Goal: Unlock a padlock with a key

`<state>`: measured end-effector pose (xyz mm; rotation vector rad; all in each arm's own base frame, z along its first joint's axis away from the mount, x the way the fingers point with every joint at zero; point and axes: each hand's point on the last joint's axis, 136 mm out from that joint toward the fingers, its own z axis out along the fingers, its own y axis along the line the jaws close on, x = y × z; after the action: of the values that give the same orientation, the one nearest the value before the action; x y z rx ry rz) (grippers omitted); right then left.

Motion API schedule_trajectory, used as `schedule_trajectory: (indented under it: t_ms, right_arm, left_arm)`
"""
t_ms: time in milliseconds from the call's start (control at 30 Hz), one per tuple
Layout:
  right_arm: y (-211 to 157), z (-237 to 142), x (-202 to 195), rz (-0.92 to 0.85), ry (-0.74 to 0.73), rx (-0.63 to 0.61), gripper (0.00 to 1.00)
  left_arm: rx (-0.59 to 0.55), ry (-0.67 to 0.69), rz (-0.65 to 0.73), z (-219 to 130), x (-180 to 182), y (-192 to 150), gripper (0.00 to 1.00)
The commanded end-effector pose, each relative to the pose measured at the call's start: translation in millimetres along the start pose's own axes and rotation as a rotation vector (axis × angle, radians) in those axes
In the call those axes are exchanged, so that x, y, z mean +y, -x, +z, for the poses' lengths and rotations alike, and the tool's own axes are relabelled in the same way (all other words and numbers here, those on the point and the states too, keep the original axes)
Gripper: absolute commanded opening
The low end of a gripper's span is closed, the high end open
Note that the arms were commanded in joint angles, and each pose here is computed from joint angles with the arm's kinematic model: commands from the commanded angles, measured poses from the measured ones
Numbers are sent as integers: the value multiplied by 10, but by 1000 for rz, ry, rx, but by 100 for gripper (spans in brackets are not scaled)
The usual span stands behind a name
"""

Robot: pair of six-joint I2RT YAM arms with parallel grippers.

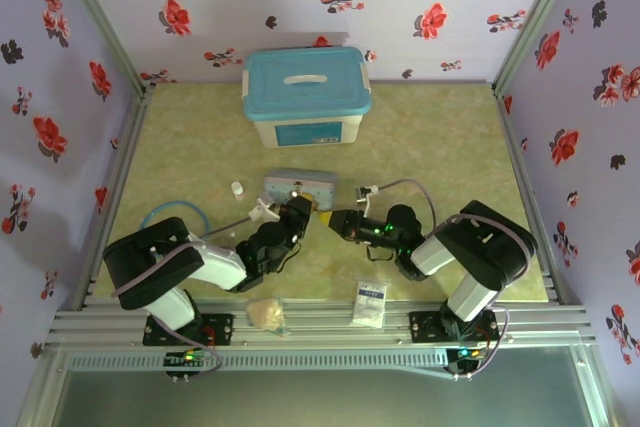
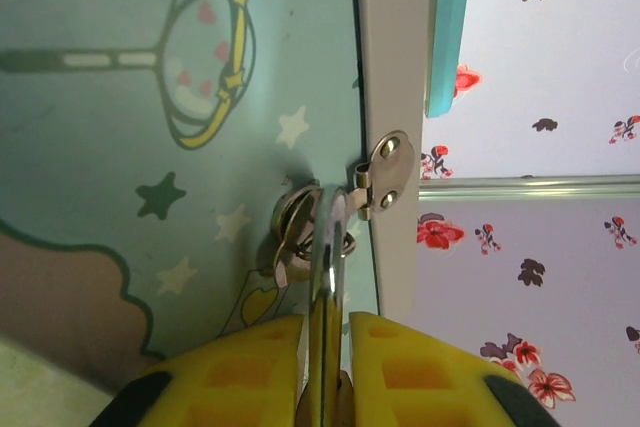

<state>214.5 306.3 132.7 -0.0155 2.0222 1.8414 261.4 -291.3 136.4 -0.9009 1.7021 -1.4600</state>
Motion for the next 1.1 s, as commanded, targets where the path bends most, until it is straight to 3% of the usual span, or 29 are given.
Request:
schedule_trajectory:
  t_ms: [0,233,500,867,1067]
  right_arm:
    - [197,28,-205,40,-56,-39,0]
    - [145,54,-277,123,-46,41,0]
    - [163,-43,-217,133,-49,-6,0]
    - [296,86,-65,229,1,-3,0]
    - [336,76,-208,304,-27,-9,0]
  left_arm:
    - [197,-140,-78,-68,-426,-437,0]
    - [195,-122,-70,-40,-352,-440,0]
    - [189,-108,2,-3,-278,-460,0]
    - [200,-91,-6,33,-208,-503,0]
    - [210,-81,-13,42,-168,-526,0]
